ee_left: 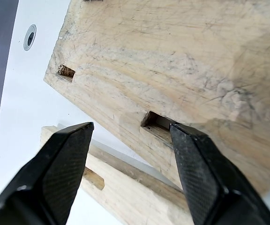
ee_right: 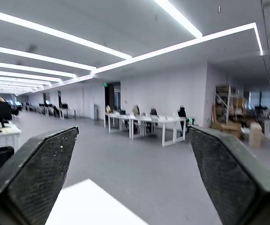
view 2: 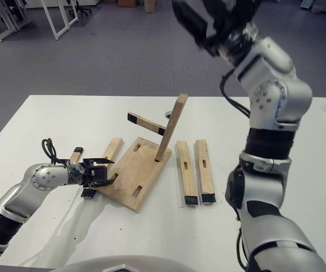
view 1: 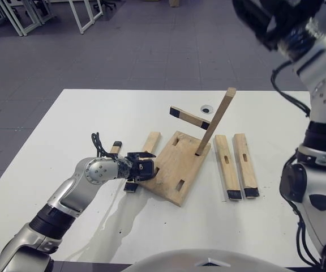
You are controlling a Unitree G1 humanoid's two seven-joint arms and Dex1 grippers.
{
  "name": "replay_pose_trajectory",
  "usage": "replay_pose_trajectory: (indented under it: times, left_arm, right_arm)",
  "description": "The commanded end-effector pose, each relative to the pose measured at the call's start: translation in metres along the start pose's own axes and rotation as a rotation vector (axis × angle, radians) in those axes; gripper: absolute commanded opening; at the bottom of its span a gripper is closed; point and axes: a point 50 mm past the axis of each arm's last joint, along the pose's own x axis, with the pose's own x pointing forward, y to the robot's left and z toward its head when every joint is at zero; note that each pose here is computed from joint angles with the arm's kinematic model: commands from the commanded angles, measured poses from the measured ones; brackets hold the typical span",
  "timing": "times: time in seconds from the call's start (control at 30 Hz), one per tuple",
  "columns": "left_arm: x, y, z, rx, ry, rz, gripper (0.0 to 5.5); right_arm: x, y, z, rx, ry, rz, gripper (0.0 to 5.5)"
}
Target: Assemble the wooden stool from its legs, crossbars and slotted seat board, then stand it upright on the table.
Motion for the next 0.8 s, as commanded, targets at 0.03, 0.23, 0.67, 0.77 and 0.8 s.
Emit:
replay_pose_trajectory:
  times: [0.03,0.23,0.67,0.77,0.8]
  left_arm:
    - [0.014,-0.03,-0.012,-0.066,0.054,-0.132,3.02]
    - [0.015,-0.028,-0.011,-0.067,0.054,-0.128,3.02]
    - [0.021,-0.042,-0.012,-0.276,0.103,-0.063,3.02]
    - [0.027,-0.048,-0.008,-0.401,0.13,-0.008,3.02]
    - [0.031,-0.049,-0.006,-0.437,0.139,0.011,3.02]
  right_arm:
    - [0.002,0.006,-0.028,0.009,0.144,0.011,4.29]
    - [-0.07,0.026,-0.176,0.205,0.672,0.013,4.29]
    - [-0.048,-0.017,-0.013,0.037,0.051,-0.265,4.29]
    - [-0.087,-0.026,-0.047,0.025,0.18,-0.442,4.29]
    - [-0.103,-0.025,-0.062,0.023,0.236,-0.498,4.29]
